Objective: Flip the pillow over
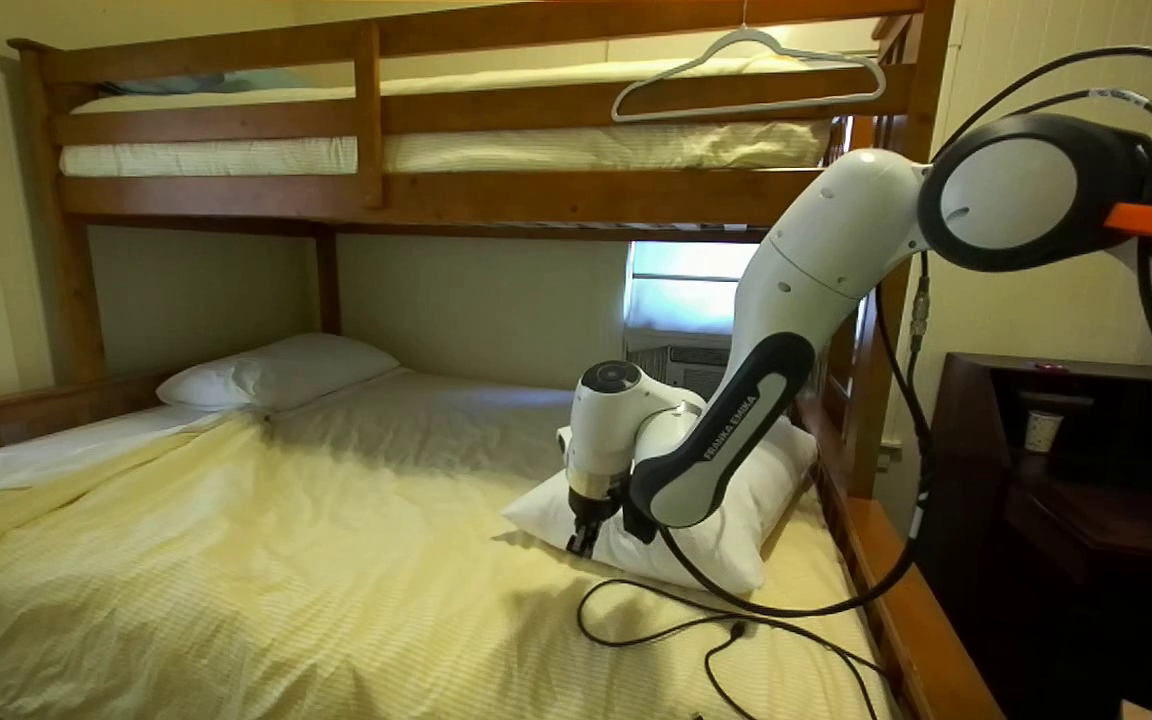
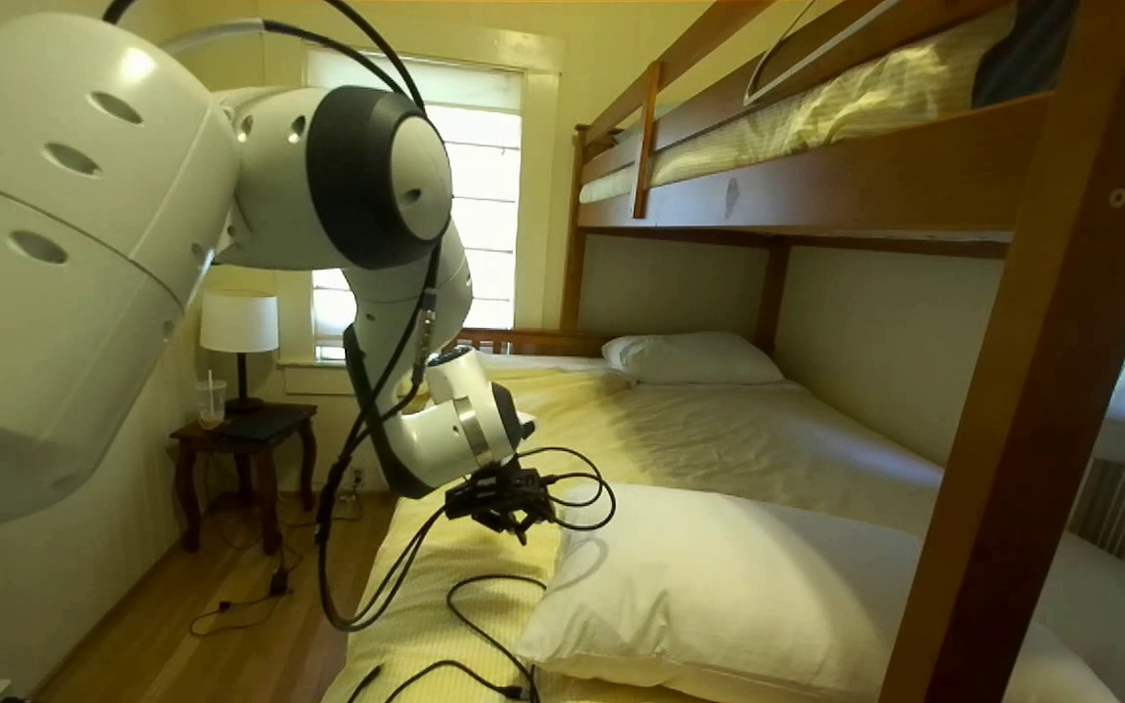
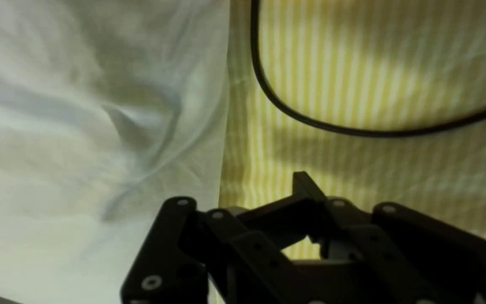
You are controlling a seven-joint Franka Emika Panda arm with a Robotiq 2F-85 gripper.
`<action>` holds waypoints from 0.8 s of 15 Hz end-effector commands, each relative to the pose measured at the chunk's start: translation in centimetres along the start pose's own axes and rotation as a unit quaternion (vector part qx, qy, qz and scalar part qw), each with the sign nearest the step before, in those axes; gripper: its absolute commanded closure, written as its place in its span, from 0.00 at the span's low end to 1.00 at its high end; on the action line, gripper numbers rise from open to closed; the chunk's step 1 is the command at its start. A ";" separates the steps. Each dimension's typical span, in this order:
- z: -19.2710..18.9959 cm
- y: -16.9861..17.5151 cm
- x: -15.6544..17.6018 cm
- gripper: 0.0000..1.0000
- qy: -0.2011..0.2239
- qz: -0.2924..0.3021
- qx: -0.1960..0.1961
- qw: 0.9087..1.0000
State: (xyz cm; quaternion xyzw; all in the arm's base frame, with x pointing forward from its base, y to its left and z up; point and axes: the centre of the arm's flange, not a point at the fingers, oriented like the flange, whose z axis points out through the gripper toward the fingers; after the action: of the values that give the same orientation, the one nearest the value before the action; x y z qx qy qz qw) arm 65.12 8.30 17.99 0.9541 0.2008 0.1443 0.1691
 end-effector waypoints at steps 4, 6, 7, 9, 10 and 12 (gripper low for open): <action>-3.3 1.2 2.4 0.49 -0.005 -0.041 -0.068 0.997; -3.7 2.1 2.0 0.35 -0.020 -0.057 -0.094 0.994; -3.8 2.7 1.6 0.27 -0.029 -0.066 -0.106 0.992; -3.0 3.7 0.5 0.13 -0.040 -0.073 -0.123 0.989; -2.6 4.1 0.1 0.07 -0.043 -0.077 -0.131 0.987; -1.6 4.8 -0.7 0.00 -0.040 -0.090 -0.150 0.984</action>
State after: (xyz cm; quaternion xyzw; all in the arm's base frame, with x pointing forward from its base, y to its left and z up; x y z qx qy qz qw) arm 66.42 5.68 21.89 0.9138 0.2461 0.1178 0.3010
